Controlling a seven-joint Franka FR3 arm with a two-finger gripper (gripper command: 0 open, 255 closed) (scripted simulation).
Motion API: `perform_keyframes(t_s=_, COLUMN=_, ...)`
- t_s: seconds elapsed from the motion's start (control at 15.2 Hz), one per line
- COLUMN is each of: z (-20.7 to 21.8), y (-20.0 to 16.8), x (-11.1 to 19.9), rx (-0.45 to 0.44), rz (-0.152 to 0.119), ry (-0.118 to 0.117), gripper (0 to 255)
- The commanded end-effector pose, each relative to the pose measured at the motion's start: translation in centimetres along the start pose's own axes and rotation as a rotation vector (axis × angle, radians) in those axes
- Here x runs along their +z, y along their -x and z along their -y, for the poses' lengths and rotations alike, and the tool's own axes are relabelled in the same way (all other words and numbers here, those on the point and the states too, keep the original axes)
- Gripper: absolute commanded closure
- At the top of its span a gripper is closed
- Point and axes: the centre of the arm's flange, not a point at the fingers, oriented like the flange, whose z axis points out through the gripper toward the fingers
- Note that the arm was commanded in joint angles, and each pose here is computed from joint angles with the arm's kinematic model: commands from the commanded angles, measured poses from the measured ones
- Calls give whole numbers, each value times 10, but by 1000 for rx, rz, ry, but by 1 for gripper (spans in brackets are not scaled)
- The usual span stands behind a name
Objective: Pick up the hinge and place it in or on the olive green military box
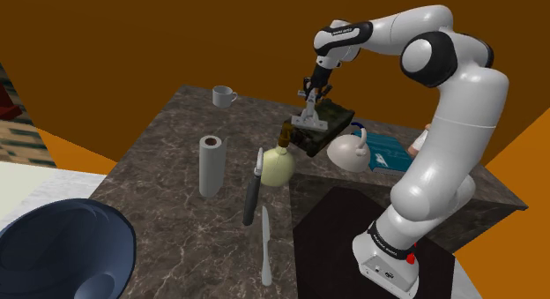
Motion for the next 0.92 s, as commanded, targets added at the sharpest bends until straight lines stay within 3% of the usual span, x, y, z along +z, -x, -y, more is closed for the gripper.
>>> perform_keyframes(t_s=0.0, z=-27, y=-8, x=-4, rx=-1, rz=0, ry=0, gripper=255)
perform_keyframes(t_s=0.4, z=-99, y=-36, x=-10, rx=-1, rz=0, ry=0, gripper=255)
perform_keyframes(t_s=0.86, z=-101, y=-37, x=27, rx=-1, rz=0, ry=0, gripper=255)
